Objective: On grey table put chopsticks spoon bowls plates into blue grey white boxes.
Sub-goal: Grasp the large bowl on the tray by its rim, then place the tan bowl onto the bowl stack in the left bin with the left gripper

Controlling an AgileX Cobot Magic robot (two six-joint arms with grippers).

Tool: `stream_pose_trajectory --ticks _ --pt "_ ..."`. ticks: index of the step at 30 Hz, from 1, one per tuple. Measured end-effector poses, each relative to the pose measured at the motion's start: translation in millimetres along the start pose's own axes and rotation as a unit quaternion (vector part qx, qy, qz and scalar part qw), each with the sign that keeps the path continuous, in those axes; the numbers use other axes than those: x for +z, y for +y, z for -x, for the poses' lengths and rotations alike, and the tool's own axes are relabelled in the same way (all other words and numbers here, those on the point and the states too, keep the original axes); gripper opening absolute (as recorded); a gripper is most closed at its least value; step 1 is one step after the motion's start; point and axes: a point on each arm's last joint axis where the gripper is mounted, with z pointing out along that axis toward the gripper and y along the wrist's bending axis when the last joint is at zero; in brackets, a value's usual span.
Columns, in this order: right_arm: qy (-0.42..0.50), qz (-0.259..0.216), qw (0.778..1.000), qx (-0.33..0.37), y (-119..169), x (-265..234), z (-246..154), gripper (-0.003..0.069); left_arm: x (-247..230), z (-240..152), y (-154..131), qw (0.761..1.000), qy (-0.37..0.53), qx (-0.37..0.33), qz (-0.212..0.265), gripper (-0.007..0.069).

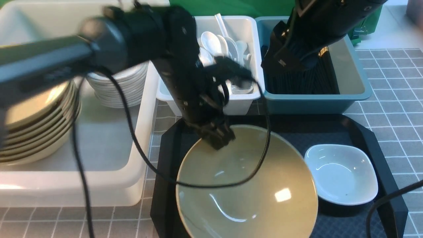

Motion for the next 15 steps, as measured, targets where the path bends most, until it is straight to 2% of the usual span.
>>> stream_pose_trajectory --ticks 1,2,5,7,10,12,15 --pt "-0.008 -0.003 1.0 -0.003 0.7 -7.7 -1.2 0.0372 -27.3 0.3 -4.5 0.999 -0.042 -0.009 0.007 0.0007" --pt "-0.011 -0.003 1.0 -0.004 0.9 -10.1 -1.5 0.0362 -30.7 0.4 -4.4 0.999 -0.049 -0.008 0.011 0.0008" --pt "-0.034 -0.01 0.999 -0.012 3.0 -31.8 -5.1 0.0171 -92.0 -13.7 4.1 0.989 -0.131 -0.053 0.041 0.0008" --pt "-0.046 -0.014 0.999 -0.015 4.2 -42.3 -7.2 0.0076 -129.1 -29.3 9.3 0.979 -0.175 -0.089 0.059 0.0007" --pt "-0.054 -0.014 0.998 -0.015 5.4 -49.6 -8.8 0.0035 -173.8 -57.1 21.2 0.96 -0.224 -0.14 0.092 0.0007" --pt "-0.059 -0.008 0.998 -0.015 6.9 -52.1 -9.1 0.0033 -218.2 -96.3 34.6 0.933 -0.262 -0.199 0.146 0.0007" --pt "-0.062 0.003 0.998 -0.012 8.8 -52.2 -8.5 0.0033 -254.6 -140.3 44.1 0.898 -0.285 -0.265 0.206 0.0007"
